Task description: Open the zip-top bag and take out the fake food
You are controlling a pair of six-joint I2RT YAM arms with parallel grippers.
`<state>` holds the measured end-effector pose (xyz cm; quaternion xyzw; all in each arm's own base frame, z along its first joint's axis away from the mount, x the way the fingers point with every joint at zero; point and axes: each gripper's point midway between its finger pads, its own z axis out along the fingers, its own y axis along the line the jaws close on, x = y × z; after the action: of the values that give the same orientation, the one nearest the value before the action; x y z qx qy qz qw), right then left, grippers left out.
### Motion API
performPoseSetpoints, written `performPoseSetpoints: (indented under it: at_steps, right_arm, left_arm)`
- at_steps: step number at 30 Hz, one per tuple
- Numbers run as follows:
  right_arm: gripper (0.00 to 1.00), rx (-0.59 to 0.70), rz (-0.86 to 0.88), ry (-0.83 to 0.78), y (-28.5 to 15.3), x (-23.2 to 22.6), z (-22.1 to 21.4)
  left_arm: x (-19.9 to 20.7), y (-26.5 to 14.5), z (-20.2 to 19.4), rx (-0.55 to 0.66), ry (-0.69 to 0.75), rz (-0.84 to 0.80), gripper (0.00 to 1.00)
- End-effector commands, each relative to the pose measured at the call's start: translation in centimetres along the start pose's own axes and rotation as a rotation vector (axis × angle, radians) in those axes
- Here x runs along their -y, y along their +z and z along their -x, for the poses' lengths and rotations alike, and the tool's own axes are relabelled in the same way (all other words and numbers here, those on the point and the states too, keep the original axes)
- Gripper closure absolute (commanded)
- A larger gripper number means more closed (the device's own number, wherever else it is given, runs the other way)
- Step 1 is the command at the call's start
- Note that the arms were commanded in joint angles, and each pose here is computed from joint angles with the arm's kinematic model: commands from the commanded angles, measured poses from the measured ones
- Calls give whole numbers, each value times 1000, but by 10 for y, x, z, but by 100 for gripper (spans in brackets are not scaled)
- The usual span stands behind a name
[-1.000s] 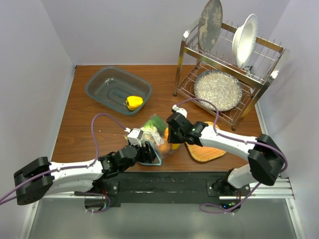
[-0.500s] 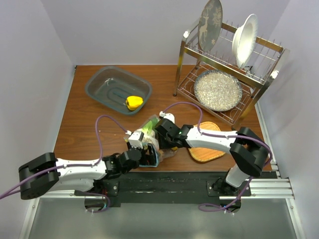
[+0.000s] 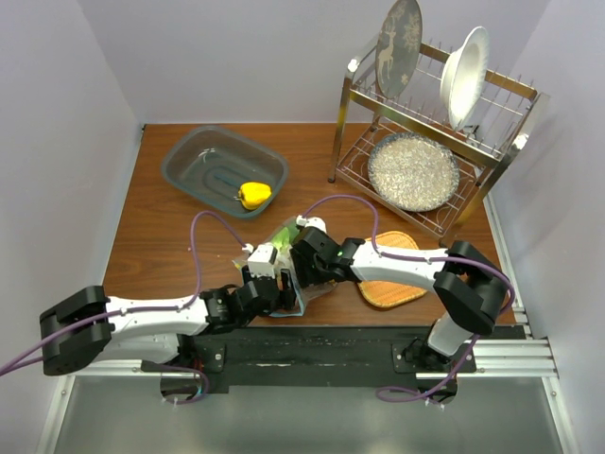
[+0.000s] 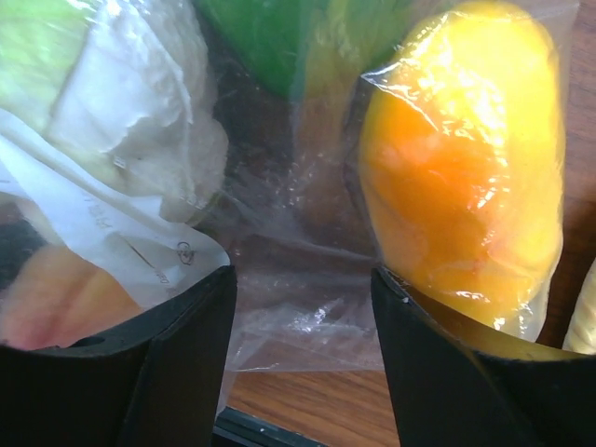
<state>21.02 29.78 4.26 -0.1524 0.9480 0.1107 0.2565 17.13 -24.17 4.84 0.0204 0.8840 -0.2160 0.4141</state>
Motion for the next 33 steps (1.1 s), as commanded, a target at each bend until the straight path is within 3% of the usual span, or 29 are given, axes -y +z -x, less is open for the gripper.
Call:
performPoseSetpoints:
  at_steps: [1,4,11,17,22,27,31,32,33]
  right_arm:
    - [41,38,-73,25,-8,20,11]
    - [44,43,-97,46,-10,28,14]
    - [41,72,-72,95,-14,30,20]
    - [39,110,-21,133,-26,23,27]
    - [39,137,-9,143,-38,23,34]
    - [37,174,25,162,-54,21,41]
    - [37,205,45,165,-69,22,46]
    - [37,209,47,166,-72,22,47]
    - [37,222,53,165,-77,22,49]
  left_arm:
    - [-5,-10,10,16,3,41,35]
    - [0,-18,13,7,-7,10,40]
    - [11,-38,34,36,-64,-49,50]
    - [17,-60,51,46,-107,-90,71]
    - [25,-88,71,63,-144,-165,73]
    - [36,-124,134,229,-175,-208,74]
    - [24,-114,185,329,-113,-6,73]
    - [20,-98,190,306,-54,46,73]
    - [24,-93,212,338,-80,28,74]
